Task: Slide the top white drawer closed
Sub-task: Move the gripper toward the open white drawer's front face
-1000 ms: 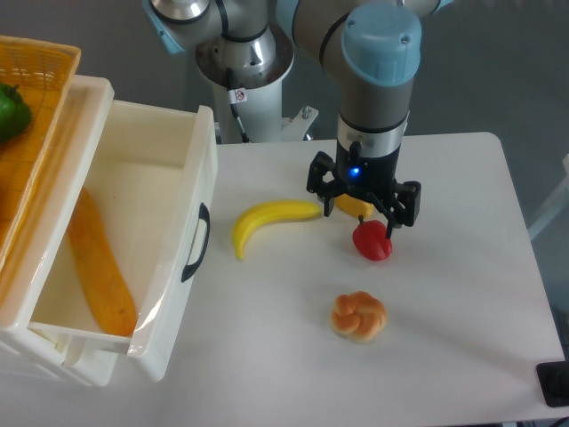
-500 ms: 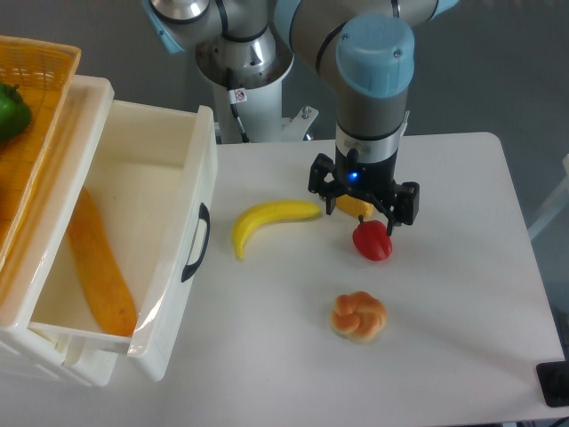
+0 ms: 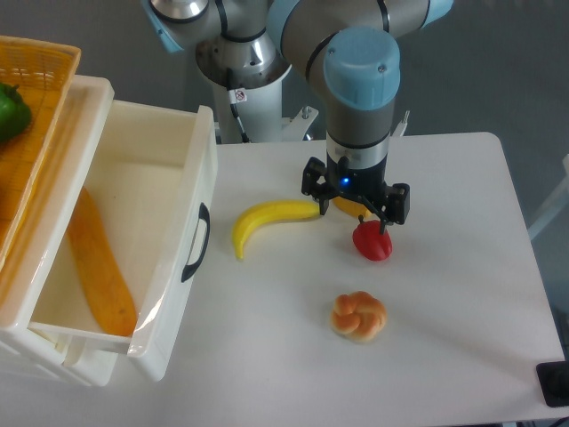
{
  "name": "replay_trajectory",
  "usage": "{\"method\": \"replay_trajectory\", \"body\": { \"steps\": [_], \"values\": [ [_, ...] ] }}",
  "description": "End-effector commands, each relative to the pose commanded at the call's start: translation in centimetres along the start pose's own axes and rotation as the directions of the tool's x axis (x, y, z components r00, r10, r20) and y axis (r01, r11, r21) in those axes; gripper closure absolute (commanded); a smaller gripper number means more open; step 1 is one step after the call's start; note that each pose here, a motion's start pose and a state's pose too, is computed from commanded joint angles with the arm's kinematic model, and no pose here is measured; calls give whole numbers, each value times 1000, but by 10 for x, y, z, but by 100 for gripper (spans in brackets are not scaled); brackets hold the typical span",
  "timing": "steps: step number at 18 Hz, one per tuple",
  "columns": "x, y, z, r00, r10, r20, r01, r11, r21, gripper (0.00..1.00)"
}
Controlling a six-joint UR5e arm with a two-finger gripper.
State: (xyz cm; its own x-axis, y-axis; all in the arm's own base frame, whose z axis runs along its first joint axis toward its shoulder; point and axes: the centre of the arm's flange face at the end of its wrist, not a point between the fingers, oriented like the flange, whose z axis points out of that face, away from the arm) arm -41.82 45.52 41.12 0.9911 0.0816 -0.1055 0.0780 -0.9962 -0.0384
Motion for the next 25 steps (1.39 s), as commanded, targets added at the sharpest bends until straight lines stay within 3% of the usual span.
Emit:
{"method": "replay_trajectory", "body": {
  "steps": [3,8,11,15,25],
  "values": [
    [-3,0,17,996,-82,39,85,993,-79,0],
    [8,-11,30,992,-120,32,122,988,-95,0],
    [26,-24,41,982,-191,-6,190,978,-82,0],
    [35,-31,47,974,-201,-100,198,979,-35,0],
    [70,-57,65,958,-222,-184,219,975,-34,0]
  ]
}}
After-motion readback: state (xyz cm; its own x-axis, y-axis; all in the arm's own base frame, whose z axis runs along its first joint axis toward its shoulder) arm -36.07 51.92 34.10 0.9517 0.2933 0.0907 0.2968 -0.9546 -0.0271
